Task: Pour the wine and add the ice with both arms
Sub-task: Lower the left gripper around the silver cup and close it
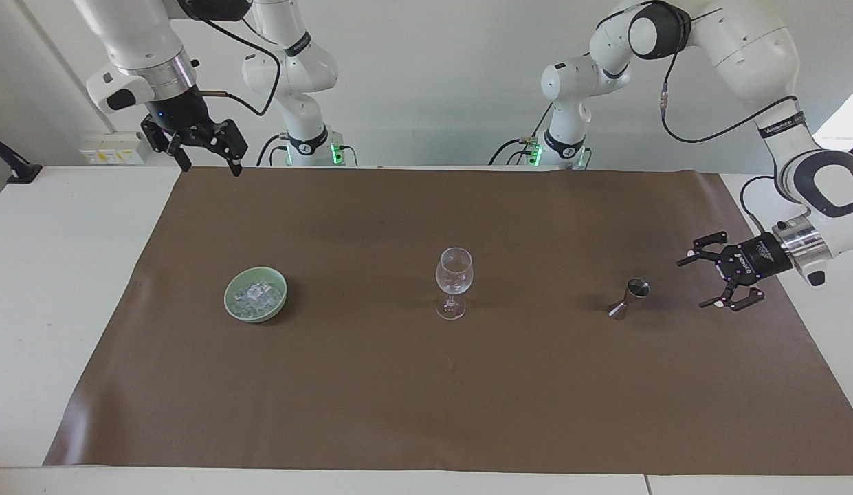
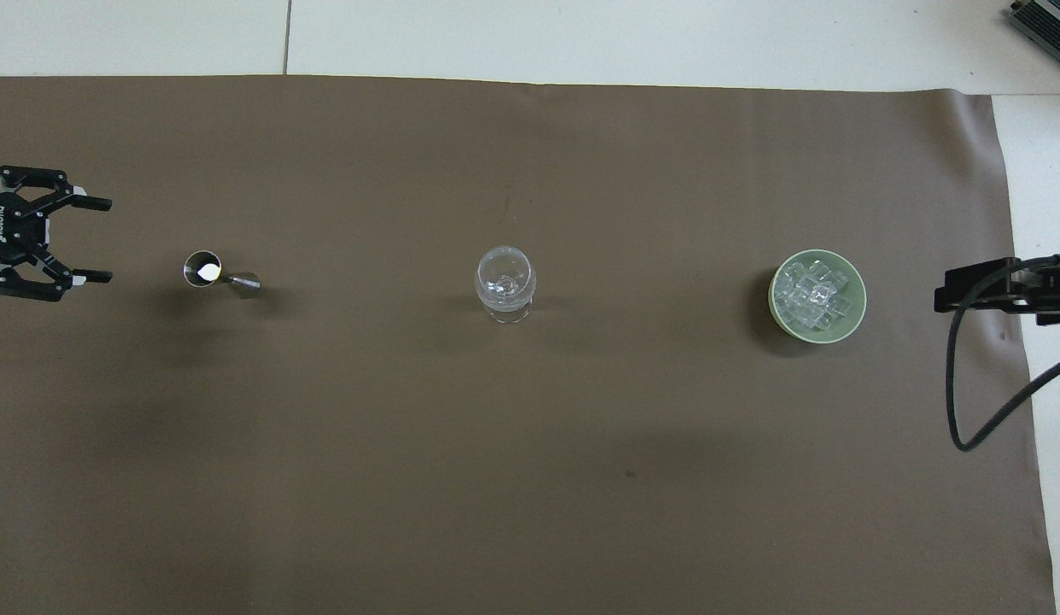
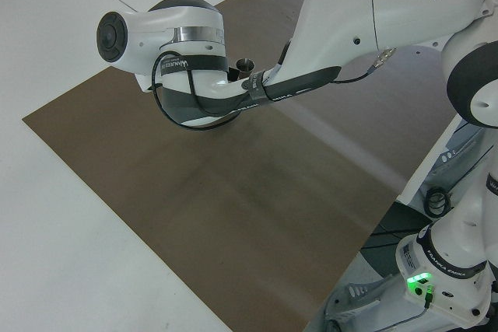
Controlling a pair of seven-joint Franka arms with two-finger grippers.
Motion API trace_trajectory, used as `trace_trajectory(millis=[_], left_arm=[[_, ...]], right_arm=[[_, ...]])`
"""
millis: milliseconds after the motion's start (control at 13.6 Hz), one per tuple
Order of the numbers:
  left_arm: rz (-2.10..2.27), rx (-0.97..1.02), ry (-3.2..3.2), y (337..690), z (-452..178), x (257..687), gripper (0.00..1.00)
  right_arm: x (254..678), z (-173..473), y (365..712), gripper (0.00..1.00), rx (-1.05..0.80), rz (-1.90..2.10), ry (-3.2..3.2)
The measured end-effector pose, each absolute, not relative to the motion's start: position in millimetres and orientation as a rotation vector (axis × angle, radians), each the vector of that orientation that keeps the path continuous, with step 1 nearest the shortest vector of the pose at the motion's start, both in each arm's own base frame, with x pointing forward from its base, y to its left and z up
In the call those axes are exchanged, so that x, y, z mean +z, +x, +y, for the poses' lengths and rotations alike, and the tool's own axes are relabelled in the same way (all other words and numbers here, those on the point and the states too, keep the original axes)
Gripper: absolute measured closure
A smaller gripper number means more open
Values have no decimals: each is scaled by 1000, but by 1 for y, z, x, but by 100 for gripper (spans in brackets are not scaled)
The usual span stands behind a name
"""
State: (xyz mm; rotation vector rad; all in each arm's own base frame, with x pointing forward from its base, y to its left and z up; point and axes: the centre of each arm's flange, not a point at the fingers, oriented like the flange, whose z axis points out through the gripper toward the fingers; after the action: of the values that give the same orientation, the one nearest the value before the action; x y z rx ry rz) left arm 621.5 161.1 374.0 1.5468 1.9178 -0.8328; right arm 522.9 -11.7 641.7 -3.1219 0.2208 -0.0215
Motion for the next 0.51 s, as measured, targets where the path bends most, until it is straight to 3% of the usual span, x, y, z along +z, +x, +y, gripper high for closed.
trace_trajectory(millis=[515], left_arm=[[1794,-892,1466,574,146,301,0]], right_arm=[[642,-12,523,0,-22,221,-3122]])
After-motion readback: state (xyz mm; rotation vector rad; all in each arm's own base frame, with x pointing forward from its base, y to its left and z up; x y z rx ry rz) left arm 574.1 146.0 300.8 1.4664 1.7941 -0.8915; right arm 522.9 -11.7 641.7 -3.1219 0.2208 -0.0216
